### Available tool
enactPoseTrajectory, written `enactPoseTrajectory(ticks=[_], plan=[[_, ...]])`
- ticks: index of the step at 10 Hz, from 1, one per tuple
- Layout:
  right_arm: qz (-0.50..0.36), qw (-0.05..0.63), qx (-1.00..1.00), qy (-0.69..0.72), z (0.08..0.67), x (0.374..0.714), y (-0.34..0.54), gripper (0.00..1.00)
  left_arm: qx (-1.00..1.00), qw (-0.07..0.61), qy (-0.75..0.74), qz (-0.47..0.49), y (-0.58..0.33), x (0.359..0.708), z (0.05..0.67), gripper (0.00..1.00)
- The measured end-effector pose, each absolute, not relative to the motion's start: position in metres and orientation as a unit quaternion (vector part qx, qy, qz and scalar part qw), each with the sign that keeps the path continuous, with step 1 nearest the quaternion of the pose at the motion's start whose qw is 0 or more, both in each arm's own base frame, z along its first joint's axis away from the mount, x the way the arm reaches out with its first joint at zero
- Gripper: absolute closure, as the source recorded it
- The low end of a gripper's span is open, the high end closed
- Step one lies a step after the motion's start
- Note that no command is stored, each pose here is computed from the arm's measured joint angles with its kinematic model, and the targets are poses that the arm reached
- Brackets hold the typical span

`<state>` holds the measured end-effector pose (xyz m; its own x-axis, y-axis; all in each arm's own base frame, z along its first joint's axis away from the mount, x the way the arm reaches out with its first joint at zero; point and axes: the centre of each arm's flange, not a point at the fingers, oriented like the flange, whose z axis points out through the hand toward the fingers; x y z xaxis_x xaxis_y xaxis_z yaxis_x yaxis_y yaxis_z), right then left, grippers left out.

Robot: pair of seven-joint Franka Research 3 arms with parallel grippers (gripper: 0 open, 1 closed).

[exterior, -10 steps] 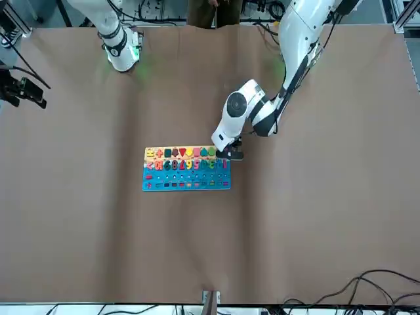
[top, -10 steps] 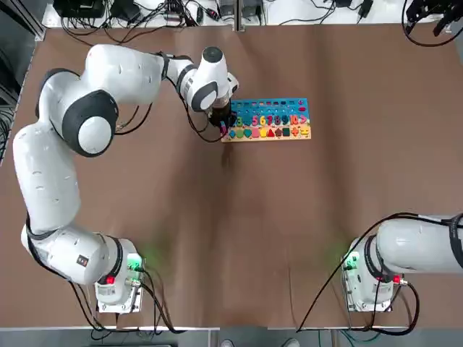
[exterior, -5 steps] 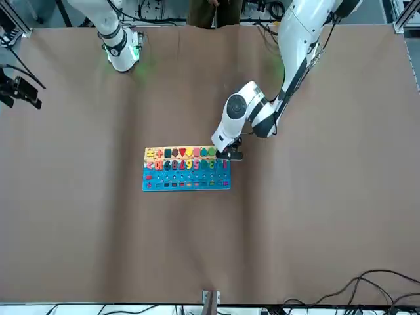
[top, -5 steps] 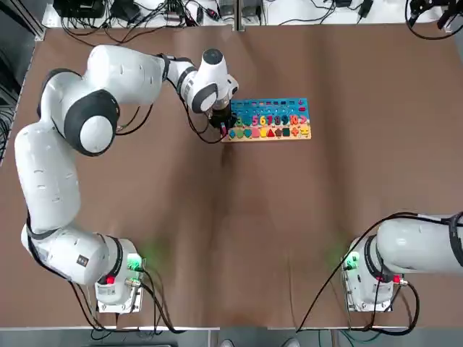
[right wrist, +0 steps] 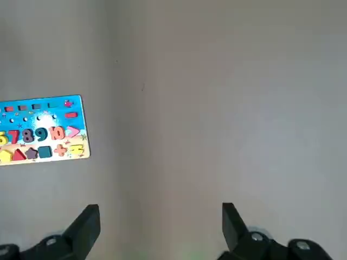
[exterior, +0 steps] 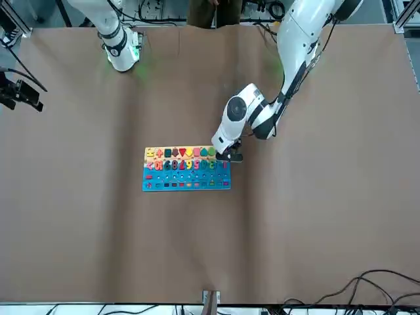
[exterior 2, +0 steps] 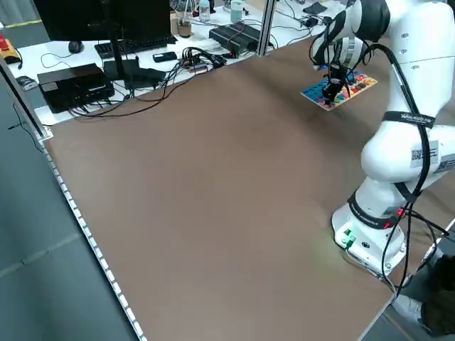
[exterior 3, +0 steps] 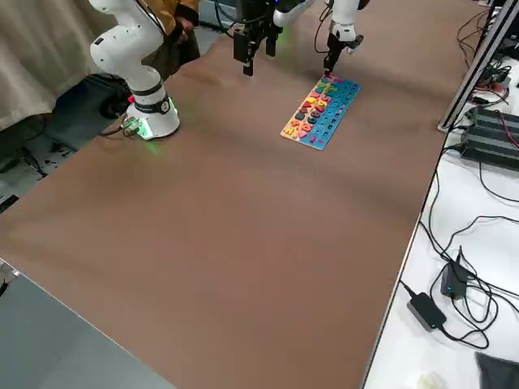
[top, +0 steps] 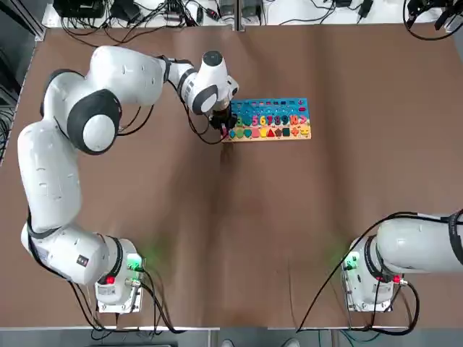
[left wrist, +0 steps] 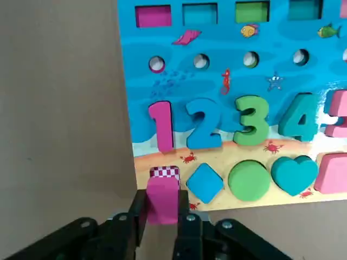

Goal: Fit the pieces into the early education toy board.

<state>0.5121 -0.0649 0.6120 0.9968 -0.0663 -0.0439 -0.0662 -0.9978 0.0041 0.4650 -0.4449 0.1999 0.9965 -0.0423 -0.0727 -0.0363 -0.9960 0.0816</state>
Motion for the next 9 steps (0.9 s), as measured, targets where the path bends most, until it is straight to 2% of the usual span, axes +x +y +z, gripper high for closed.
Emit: enactPoseTrajectory(ticks=[9], plan=[[-0.028,0.001,0.999,-0.033,0.6121,0.5109,-0.0643,0.01,0.998,0.041,-0.019,-0.042,-0.4459,0.4645,0.1913,0.74]])
